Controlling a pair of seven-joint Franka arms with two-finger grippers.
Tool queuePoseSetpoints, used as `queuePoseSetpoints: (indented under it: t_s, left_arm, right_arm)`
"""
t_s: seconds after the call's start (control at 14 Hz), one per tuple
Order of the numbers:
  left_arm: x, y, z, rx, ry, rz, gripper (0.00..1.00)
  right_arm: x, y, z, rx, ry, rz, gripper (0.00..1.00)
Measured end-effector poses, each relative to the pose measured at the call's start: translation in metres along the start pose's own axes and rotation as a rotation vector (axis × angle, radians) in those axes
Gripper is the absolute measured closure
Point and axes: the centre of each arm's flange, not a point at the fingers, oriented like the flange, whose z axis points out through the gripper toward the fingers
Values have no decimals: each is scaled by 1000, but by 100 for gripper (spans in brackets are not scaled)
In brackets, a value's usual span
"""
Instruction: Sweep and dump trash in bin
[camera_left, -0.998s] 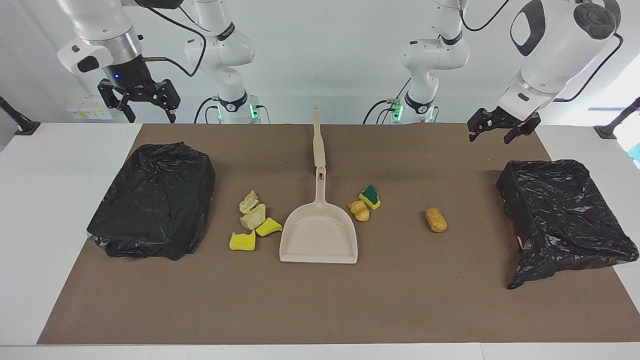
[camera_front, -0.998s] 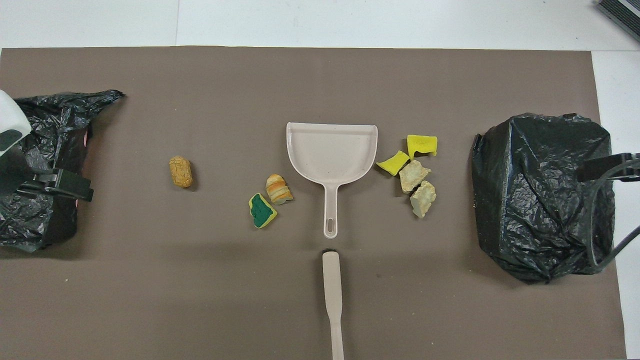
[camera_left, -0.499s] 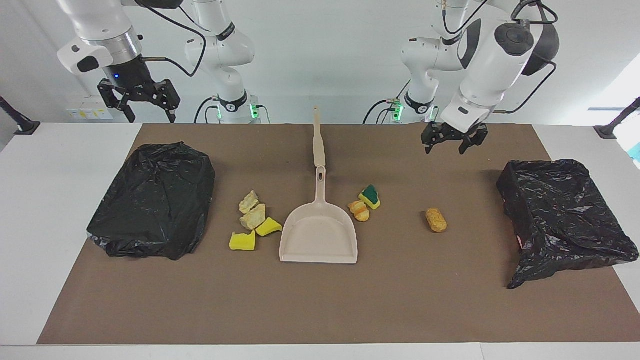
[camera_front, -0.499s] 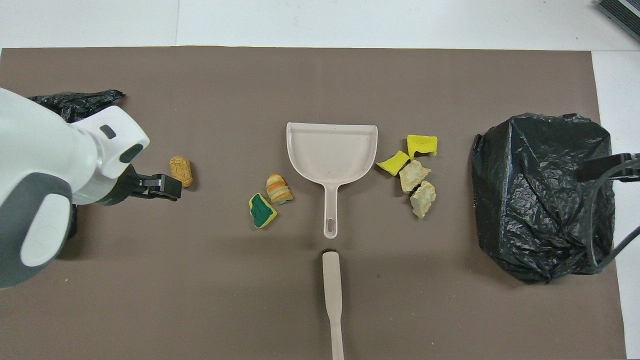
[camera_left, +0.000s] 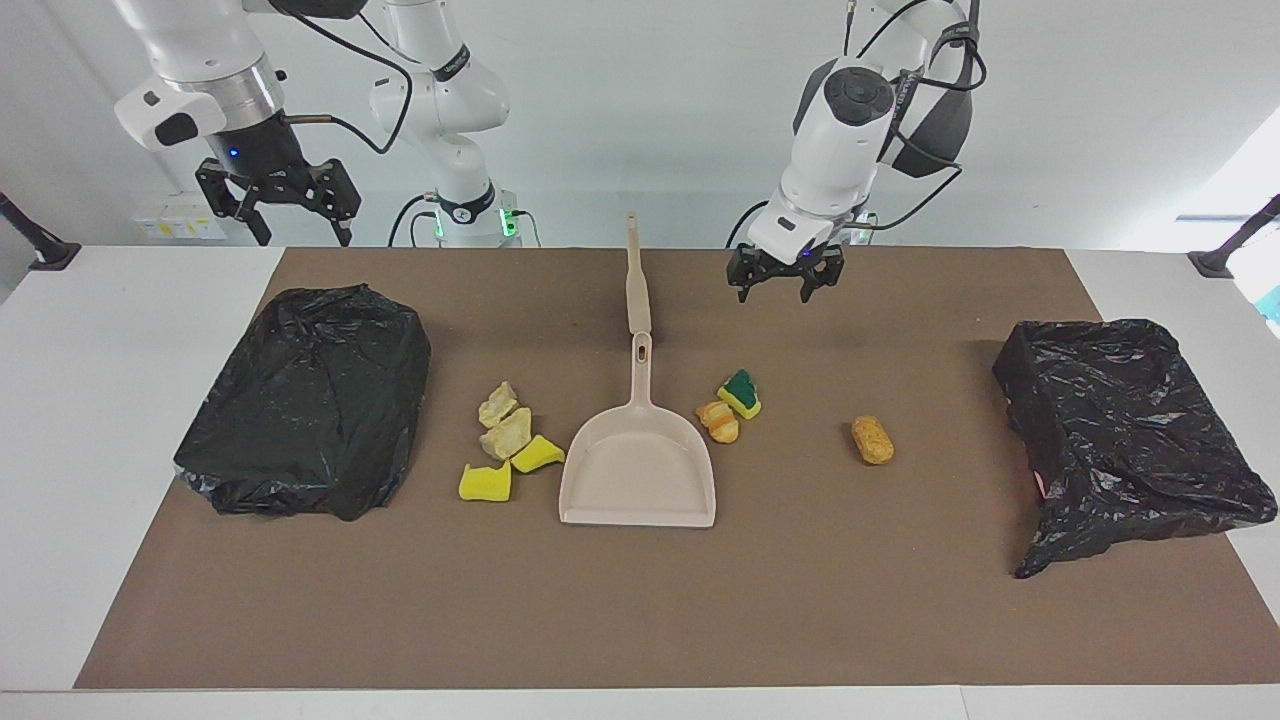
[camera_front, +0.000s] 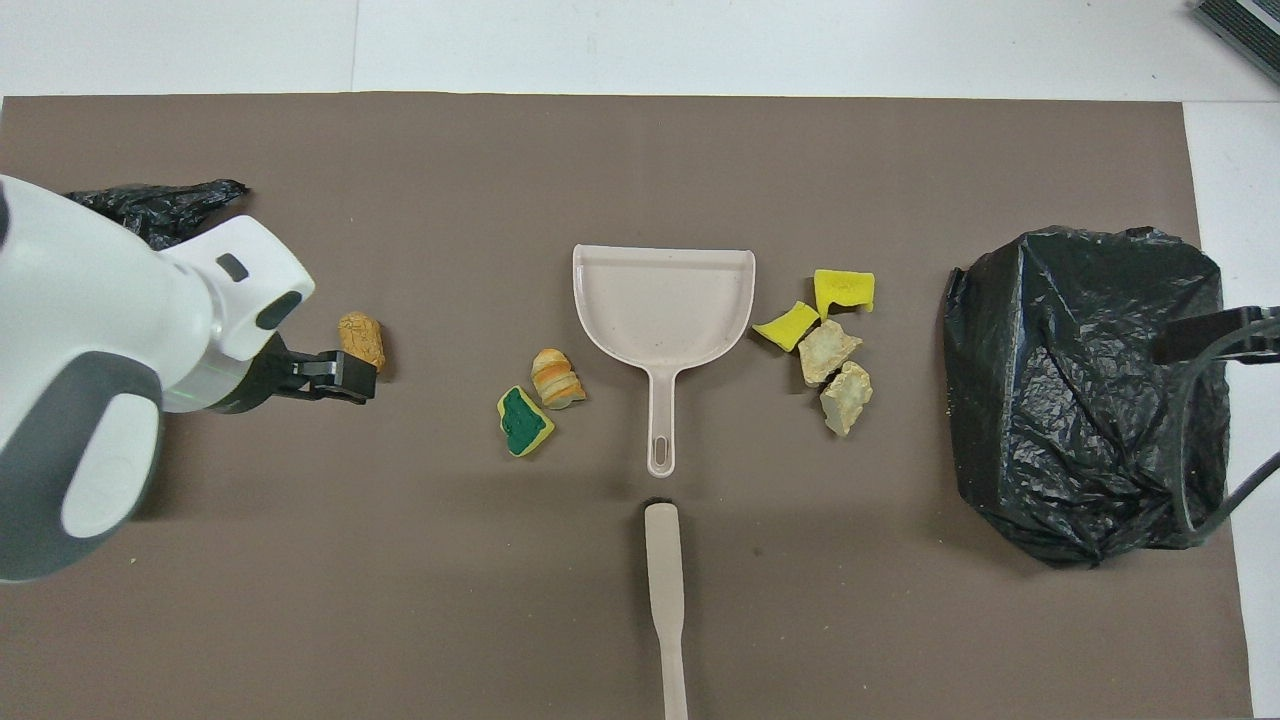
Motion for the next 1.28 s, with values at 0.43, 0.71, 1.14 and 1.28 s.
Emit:
queuePoseSetpoints:
  t_s: [0.43, 0.71, 1.14, 1.28]
  left_arm:
    - [-78, 89, 89, 11, 6, -37, 0]
    - [-143, 132, 125, 30, -2, -23, 0]
    - [-206, 156, 156, 18, -56, -20, 0]
    - [-213, 159, 158, 22, -60, -12, 0]
  right_arm:
    - [0, 0, 0, 0, 0, 0, 0]
    - [0, 1, 0, 0, 0, 1, 0]
    - [0, 2, 0, 0, 0, 3, 0]
    - [0, 2, 0, 0, 0, 3, 0]
